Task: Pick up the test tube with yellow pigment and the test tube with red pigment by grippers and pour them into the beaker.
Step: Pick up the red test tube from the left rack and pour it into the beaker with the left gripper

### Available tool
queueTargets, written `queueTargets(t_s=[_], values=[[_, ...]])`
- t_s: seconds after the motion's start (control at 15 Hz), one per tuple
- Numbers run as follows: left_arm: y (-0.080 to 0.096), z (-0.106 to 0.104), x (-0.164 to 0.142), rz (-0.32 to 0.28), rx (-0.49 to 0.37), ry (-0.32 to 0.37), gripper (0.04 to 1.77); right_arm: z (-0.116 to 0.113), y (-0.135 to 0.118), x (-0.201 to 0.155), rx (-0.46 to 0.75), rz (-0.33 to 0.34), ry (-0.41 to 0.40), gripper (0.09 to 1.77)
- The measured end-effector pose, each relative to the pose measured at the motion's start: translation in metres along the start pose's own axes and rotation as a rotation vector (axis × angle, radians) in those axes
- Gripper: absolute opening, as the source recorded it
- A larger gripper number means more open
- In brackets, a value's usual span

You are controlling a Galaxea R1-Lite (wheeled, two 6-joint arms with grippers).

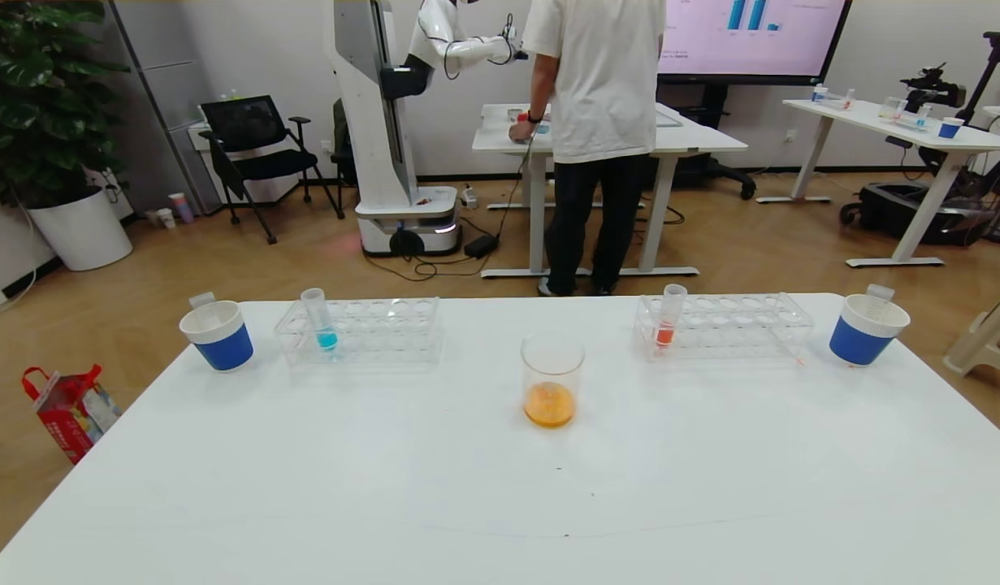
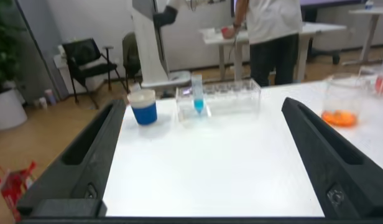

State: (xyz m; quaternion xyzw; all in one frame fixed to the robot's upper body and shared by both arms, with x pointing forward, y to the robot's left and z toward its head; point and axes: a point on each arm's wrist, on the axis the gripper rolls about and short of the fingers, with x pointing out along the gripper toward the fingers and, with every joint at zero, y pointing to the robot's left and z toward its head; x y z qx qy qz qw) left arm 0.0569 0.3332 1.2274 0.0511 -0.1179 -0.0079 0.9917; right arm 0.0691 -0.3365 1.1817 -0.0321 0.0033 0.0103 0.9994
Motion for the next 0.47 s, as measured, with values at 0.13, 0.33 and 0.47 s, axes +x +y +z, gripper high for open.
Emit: queueTargets(t_s=[0.13, 0.33, 0.47], values=[[-0.004, -0.039, 0.001, -0.022, -0.019, 0.215, 1.75, 0.0, 0.0, 0.0, 0.0, 0.0, 0.0, 1.74], [-0.005, -0.045, 0.001, -0.019, -0.043, 0.232, 1.75, 0.0, 0.0, 0.0, 0.0, 0.0, 0.0, 1.74], [-0.005, -0.046, 0.001, -0.019, -0.045, 0.236, 1.75, 0.0, 0.0, 0.0, 0.0, 0.0, 0.0, 1.74]])
